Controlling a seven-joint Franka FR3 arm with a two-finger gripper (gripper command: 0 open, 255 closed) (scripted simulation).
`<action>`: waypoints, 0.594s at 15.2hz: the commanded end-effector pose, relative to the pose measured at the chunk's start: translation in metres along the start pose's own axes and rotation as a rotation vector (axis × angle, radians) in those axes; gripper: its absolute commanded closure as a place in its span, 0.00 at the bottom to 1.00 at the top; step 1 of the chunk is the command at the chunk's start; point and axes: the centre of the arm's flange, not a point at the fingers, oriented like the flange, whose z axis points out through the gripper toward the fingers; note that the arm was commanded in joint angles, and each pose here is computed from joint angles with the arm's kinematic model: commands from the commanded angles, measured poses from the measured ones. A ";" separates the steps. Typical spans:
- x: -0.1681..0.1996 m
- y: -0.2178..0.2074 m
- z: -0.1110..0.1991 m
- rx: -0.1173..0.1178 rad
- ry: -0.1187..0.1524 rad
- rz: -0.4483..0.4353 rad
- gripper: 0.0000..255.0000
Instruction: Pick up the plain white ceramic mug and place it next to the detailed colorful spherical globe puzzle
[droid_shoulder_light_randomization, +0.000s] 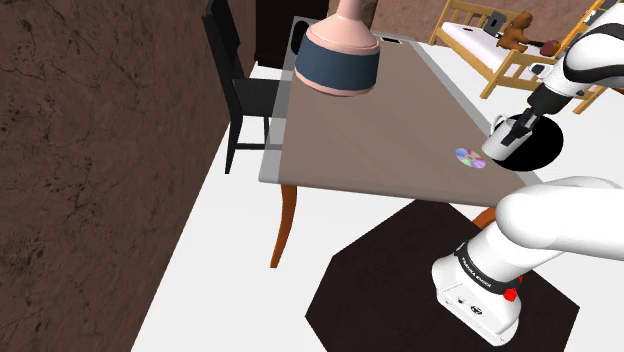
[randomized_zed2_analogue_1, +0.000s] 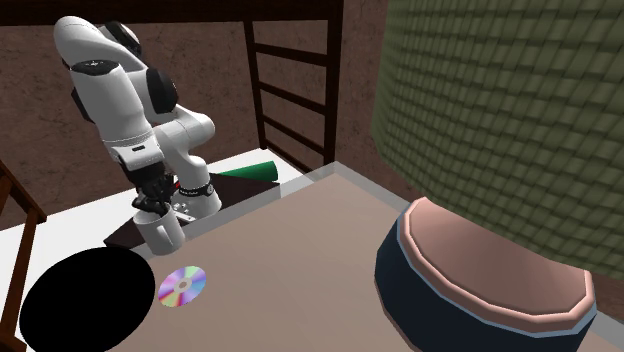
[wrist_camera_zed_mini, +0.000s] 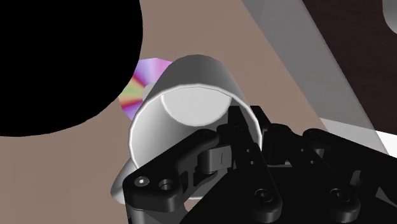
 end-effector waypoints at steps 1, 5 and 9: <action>0.001 0.000 0.010 0.000 0.000 0.000 1.00; 0.000 -0.001 0.031 0.000 0.000 0.000 1.00; -0.001 -0.001 0.052 0.000 0.000 0.000 1.00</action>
